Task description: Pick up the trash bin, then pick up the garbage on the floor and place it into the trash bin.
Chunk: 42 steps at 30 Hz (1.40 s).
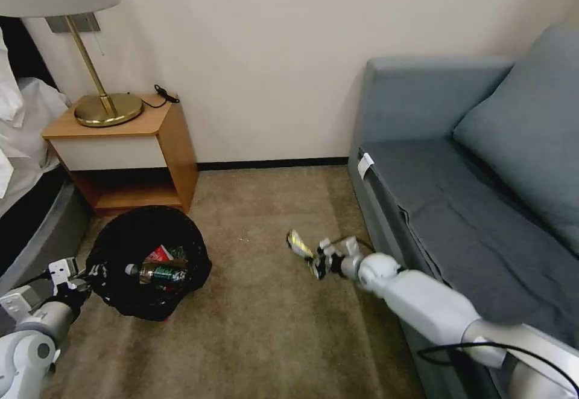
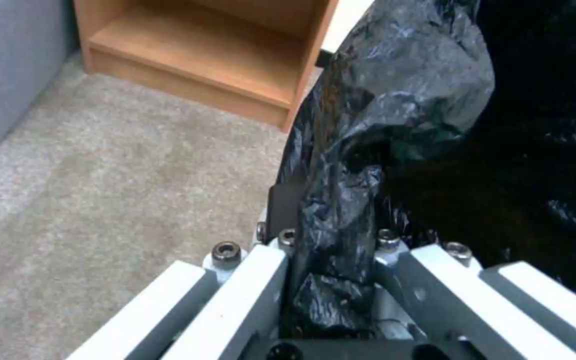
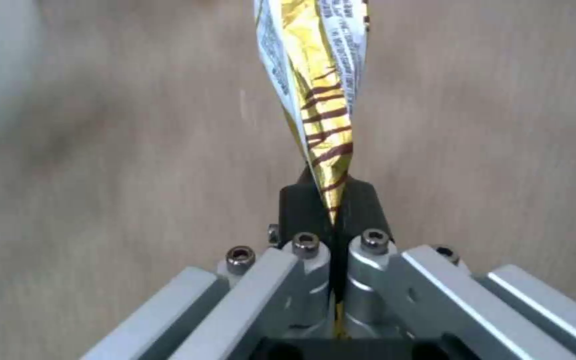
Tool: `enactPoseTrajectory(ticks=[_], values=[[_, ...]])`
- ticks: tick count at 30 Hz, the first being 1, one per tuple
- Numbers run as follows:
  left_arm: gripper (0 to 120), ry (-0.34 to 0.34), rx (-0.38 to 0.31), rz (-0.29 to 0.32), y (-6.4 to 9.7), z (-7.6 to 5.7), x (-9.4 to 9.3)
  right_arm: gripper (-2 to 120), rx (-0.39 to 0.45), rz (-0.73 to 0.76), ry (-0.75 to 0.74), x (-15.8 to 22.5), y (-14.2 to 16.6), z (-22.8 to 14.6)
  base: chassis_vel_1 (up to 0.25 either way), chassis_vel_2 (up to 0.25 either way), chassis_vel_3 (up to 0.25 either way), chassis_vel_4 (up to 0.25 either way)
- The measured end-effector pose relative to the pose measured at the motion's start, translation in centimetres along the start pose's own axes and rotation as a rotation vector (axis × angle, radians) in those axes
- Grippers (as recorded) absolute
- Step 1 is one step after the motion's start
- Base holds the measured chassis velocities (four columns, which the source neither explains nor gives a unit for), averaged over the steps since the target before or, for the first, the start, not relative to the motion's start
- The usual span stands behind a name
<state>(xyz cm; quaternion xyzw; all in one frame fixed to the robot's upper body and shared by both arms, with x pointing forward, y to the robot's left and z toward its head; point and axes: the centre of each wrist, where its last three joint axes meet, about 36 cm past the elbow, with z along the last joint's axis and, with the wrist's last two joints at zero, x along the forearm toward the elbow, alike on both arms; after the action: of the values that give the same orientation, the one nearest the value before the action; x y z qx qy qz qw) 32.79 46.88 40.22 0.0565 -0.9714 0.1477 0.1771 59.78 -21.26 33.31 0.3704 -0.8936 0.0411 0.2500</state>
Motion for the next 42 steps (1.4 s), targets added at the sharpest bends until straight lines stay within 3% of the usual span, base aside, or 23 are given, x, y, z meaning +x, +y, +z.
enactPoseTrajectory(ticks=[4,6,10,11,14,18,23,38,42], values=[[2,0.009,0.004,0.014,-0.5,0.1,-0.3,0,0.128,-0.1,-0.245,0.3,3.0,-10.1,0.0,0.0,0.0,0.0],[2,0.012,0.004,0.017,-0.5,0.2,-0.3,0,0.152,-0.13,-0.287,0.2,4.3,-11.6,0.0,0.0,0.0,0.0],[2,0.022,0.009,0.029,-1.1,0.4,-0.6,0,0.236,-0.29,-0.462,-0.7,11.8,-16.7,0.0,0.0,0.0,0.0],[2,0.022,0.009,0.029,-1.1,0.4,-0.6,0,0.236,-0.29,-0.462,-0.7,11.8,-16.7,0.0,0.0,0.0,0.0],[2,0.03,0.018,0.038,-1.6,0.6,-0.7,0,0.272,-0.419,-0.537,-1.5,17.8,-18.5,0.0,0.0,0.0,0.0],[2,0.037,0.03,0.043,-1.9,0.6,-0.8,0,0.31,-0.509,-0.544,-2.2,21.8,-18.2,0.0,0.0,0.0,0.0],[2,0.042,0.041,0.045,-2.4,0.9,-0.7,0,0.364,-0.569,-0.518,-3.9,24.1,-16.1,0.0,0.0,0.0,0.0],[2,0.044,0.058,0.047,-3.2,1.0,-0.5,1,0.464,-0.584,-0.41,-6.9,24.5,-11.1,0.0,0.0,0.0,0.0],[2,0.043,0.063,0.044,-3.0,0.9,-0.3,19,0.494,-0.579,-0.383,-7.1,24.0,-10.1,0.0,0.0,0.0,0.0]])
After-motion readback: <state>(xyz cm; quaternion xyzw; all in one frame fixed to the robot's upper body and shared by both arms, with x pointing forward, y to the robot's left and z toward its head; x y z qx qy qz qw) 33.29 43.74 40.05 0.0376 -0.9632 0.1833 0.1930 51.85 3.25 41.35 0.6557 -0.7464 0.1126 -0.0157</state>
